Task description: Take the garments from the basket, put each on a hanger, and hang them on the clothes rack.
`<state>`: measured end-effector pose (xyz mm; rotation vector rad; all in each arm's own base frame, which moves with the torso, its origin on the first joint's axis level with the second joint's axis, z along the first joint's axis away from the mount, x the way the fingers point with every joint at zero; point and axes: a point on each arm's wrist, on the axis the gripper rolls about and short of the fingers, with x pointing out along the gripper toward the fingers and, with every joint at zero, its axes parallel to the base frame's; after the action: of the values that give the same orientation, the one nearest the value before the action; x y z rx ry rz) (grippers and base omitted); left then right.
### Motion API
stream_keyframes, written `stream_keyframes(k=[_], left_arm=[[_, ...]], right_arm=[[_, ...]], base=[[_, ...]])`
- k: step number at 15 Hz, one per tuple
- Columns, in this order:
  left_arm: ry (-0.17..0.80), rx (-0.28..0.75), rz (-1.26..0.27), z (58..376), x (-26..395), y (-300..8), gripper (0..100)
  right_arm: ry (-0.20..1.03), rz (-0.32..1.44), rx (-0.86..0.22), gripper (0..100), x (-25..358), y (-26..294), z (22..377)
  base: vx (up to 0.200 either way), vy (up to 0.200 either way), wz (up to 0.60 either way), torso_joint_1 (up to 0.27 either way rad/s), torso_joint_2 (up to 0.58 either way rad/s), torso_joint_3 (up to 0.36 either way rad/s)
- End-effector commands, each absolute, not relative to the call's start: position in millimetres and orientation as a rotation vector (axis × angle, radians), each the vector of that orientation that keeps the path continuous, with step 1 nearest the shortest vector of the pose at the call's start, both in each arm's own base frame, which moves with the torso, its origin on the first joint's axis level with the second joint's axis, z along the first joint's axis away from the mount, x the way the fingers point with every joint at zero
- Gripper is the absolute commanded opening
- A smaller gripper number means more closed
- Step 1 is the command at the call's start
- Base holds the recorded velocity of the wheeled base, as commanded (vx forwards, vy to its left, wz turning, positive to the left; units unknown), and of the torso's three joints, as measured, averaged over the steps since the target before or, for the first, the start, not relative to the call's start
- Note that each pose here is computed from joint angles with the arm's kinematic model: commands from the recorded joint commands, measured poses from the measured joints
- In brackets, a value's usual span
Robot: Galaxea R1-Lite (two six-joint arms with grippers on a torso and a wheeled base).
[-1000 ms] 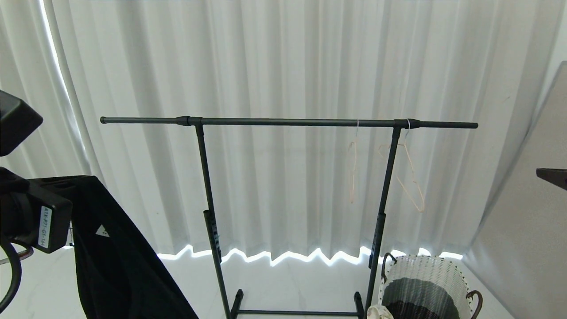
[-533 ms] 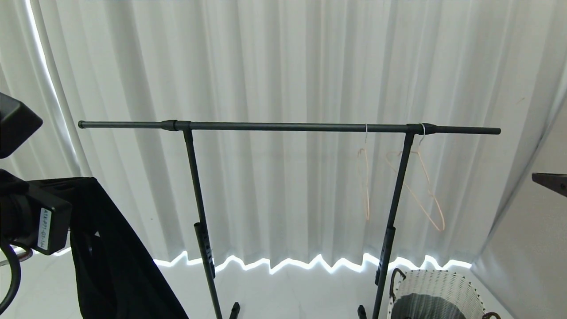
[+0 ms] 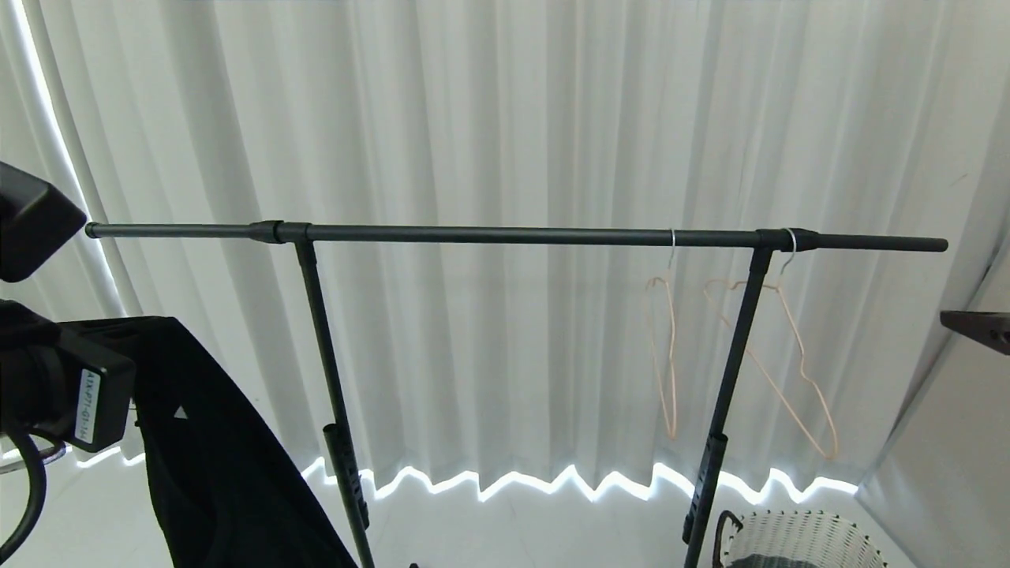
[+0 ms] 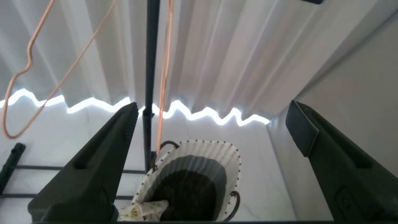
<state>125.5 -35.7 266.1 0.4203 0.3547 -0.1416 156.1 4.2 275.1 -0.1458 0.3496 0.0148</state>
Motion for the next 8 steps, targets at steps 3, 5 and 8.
stream_keyframes(k=[3, 5, 8], left_arm=[[0.346, 0.416, -0.142, 268, 124, -35, 0], [0.348, 0.418, -0.141, 267, 124, -35, 0], [0.350, 0.420, -0.145, 267, 124, -36, 0]], right_arm=[[0.380, 0.015, -0.148, 100, 165, 4, 270], [0.399, 0.016, -0.147, 100, 170, 5, 267], [0.452, 0.032, -0.135, 100, 191, 4, 254]], base=[[0.067, 0.000, 0.00, -0.002, 0.00, 0.002], [0.200, 0.000, 0.00, -0.005, 0.00, 0.002], [0.200, 0.000, 0.00, 0.002, -0.01, 0.001]])
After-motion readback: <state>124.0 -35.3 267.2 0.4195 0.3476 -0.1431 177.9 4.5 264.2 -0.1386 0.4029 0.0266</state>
